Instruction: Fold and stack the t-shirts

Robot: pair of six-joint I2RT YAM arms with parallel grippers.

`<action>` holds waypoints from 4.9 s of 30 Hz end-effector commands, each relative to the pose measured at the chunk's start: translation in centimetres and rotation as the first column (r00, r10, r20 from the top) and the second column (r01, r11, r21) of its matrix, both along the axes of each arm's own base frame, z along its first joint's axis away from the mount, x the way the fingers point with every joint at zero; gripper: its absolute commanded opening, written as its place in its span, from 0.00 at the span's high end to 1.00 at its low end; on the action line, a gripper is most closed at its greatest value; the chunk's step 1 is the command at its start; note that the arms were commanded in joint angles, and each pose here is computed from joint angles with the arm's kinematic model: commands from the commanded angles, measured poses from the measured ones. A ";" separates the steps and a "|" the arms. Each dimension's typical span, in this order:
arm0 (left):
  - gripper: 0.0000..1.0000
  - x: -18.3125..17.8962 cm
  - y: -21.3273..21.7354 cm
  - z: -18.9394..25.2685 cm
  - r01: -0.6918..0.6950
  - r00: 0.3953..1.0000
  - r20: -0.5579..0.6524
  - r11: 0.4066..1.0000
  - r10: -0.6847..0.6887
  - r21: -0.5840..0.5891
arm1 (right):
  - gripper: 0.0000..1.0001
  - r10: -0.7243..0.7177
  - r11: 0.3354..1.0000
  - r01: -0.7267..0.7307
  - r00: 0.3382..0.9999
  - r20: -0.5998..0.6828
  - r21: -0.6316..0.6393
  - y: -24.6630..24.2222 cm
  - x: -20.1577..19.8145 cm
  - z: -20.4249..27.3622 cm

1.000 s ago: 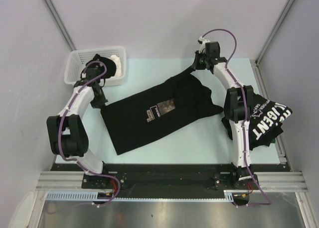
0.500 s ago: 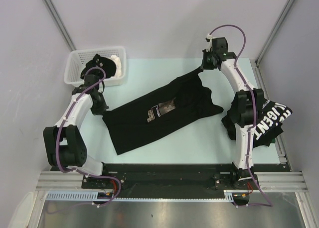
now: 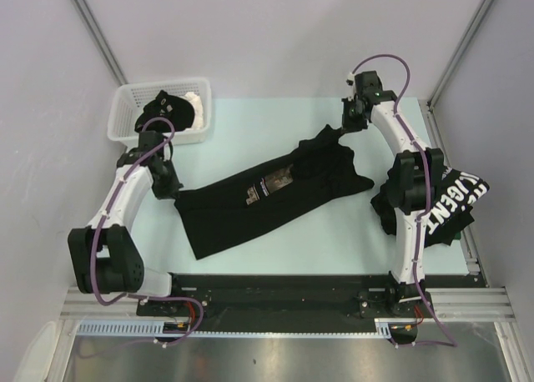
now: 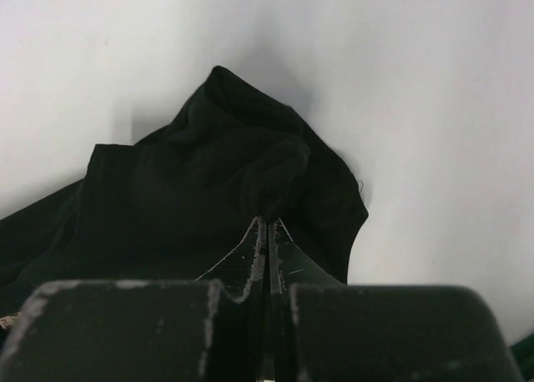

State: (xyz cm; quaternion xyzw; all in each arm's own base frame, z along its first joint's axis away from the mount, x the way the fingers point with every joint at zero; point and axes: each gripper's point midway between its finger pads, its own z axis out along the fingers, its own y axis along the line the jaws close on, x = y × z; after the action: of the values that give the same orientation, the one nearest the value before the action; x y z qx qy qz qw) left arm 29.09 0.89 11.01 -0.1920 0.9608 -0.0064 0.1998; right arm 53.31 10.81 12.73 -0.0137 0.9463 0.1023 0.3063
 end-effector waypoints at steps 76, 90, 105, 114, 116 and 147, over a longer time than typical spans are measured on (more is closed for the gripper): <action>0.65 -9.1 -3.8 -1.9 -0.025 0.986 -0.163 0.999 0.021 -0.027 | 0.18 -0.214 0.973 0.192 0.959 -0.185 -0.132 -4.9 -4.9 0.7; 0.65 -4.5 -5.7 0.4 -0.001 1.000 -0.032 0.995 -0.002 -0.102 | 0.00 -0.041 0.999 0.039 0.989 -0.143 -0.015 4.1 -2.8 0.3; 0.65 -6.2 -5.4 0.6 0.013 1.000 -0.021 0.995 -0.015 -0.095 | 0.22 0.075 0.997 -0.068 0.984 -0.163 0.045 11.2 -3.3 -2.6; 0.65 -6.4 -5.4 0.5 0.016 0.999 -0.027 0.996 -0.019 -0.091 | 0.43 0.092 0.995 -0.083 0.978 -0.187 0.052 11.6 -3.7 -3.5; 0.66 -6.4 -5.4 0.5 0.015 0.999 -0.029 0.996 -0.017 -0.091 | 0.43 0.095 0.995 -0.086 0.975 -0.199 0.055 11.7 -3.9 -3.9; 0.65 -6.9 -5.4 0.3 0.026 0.999 -0.022 0.995 -0.029 -0.096 | 0.80 0.102 0.995 -0.100 0.966 -0.236 0.018 11.9 -5.2 -5.9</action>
State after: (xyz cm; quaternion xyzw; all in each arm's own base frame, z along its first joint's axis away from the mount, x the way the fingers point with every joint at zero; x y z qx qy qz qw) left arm 22.33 -4.15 11.09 -0.1951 0.9652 -0.0429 0.1688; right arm 47.59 22.15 5.58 -0.0443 0.9782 0.1188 0.1644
